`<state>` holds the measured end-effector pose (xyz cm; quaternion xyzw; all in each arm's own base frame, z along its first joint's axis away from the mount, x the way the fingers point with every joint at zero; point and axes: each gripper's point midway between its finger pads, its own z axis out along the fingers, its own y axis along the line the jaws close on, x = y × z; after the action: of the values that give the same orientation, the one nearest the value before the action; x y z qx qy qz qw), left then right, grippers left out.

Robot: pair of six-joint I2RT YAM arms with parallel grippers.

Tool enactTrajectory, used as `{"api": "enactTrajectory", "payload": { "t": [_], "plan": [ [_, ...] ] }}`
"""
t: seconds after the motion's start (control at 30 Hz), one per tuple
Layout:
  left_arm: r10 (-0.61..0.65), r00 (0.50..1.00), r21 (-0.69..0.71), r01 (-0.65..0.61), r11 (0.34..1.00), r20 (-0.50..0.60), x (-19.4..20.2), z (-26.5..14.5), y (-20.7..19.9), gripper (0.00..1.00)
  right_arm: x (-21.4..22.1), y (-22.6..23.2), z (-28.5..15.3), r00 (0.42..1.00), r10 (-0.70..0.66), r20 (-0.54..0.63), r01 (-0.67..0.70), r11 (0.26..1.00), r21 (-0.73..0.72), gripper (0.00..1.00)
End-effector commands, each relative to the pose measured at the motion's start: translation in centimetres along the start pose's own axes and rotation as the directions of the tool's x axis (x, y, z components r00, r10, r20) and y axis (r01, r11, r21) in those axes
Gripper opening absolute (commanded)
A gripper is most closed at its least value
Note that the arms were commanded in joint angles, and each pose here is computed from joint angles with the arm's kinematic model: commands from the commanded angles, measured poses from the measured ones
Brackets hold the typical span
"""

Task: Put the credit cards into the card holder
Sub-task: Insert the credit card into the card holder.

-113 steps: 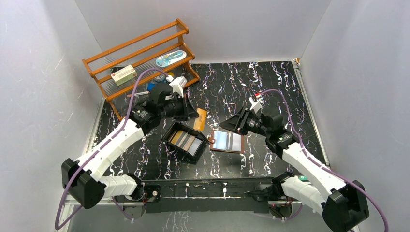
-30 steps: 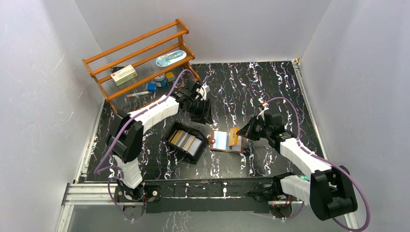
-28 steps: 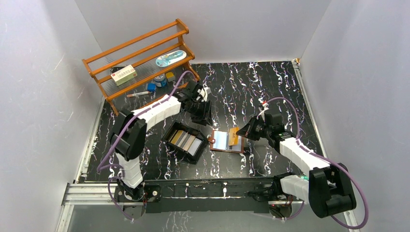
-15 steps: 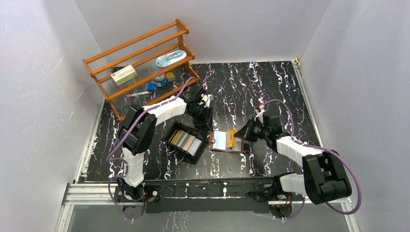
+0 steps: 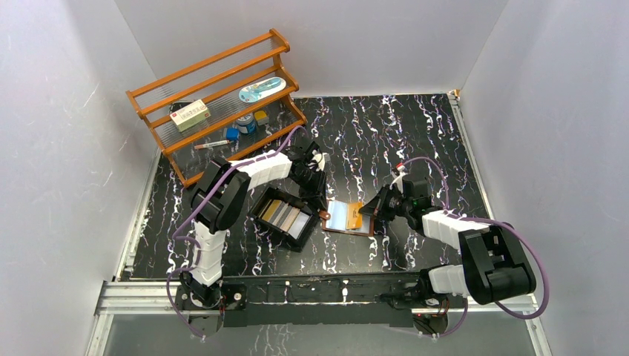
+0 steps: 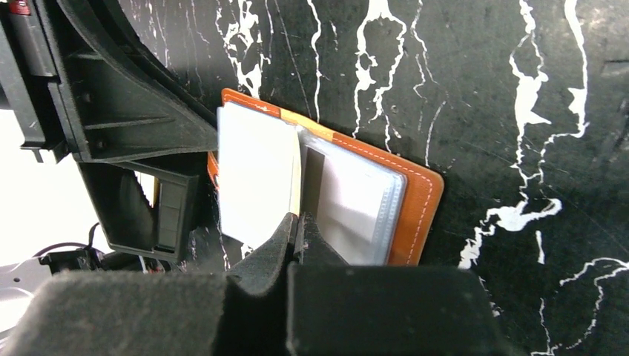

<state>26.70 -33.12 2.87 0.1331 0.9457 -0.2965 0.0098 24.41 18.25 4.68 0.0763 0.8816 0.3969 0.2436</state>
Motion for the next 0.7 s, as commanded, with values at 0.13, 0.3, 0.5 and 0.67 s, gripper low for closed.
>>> {"api": "enactTrajectory", "payload": {
  "t": [0.13, 0.3, 0.5, 0.67],
  "plan": [
    [0.001, 1.0, 0.036, 0.0, 0.999, -0.02, 0.7, -0.1, -1.3, 0.11, -0.7, 0.5, 0.4, 0.999, -0.006, 0.042, 0.008, 0.999, -0.046, 0.0],
    [-0.005, 1.0, 0.031, 0.006, 0.999, -0.02, 0.7, 0.1, -1.1, 0.1, -0.9, 1.4, -0.4, 0.999, -0.003, 0.035, 0.005, 0.999, -0.049, 0.0],
    [-0.034, 0.999, 0.015, 0.034, 0.999, -0.003, 0.6, 0.2, -0.9, 0.07, -2.5, 2.7, -1.8, 0.996, -0.059, 0.073, 0.06, 0.998, -0.019, 0.0],
    [-0.046, 0.999, 0.003, 0.046, 0.999, 0.01, 0.7, 0.4, -0.5, 0.07, -1.2, 2.1, -1.3, 0.999, -0.023, 0.041, 0.025, 0.999, -0.041, 0.0]
  ]
}}
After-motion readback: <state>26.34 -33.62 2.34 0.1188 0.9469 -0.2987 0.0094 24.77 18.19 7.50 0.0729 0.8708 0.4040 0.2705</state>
